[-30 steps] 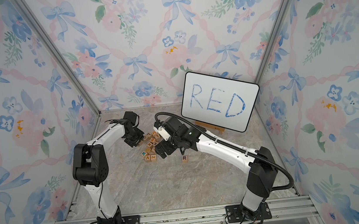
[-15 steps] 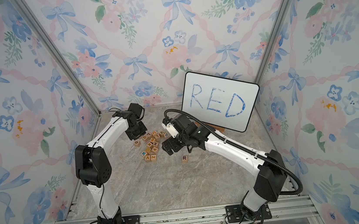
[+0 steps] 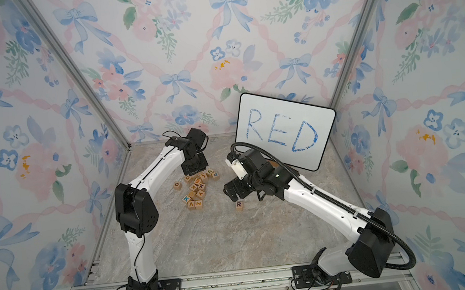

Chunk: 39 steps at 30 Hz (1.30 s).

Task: Assemble the uppercase word "red" with letter blocks
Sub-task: Place the letter block at the center of the board.

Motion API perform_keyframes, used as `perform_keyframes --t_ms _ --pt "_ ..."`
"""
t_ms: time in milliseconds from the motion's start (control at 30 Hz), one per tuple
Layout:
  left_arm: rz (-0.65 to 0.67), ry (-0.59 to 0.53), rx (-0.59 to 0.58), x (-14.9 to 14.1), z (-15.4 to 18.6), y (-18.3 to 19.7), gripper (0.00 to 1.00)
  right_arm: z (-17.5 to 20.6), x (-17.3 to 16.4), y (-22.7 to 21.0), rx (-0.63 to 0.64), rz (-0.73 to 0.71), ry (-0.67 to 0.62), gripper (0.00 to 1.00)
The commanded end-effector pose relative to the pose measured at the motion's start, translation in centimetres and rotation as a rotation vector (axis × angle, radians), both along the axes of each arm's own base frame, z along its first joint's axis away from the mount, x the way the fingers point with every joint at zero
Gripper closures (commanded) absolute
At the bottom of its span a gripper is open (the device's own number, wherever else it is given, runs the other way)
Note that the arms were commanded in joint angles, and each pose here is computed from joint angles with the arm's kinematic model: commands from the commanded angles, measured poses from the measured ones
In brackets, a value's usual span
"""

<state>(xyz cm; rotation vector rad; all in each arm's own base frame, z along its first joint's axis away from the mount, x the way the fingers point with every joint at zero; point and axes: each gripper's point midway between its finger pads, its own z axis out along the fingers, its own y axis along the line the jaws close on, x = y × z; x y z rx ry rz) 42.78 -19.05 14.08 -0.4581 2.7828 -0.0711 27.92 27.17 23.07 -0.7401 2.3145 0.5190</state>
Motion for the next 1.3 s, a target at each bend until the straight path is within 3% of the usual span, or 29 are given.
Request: perform_keyframes --t_ms 0,633,1267 --pt "-0.03 0.029 -0.003 -0.9 -0.2 -2.1 0.76 -0.3 -0.6 -2.0 -0.012 -0.054 0.015 0.03" --pt "-0.221 0.091 -0.084 -5.2 -3.8 -15.5 0.78 -3.0 -5.6 -9.6 -0.036 -0.246 0.107 0.03" --pt "-0.351 0.203 -0.064 -10.8 -9.3 -21.4 0.78 -5.4 -9.7 -13.2 0.008 -0.4 0.216 0.03"
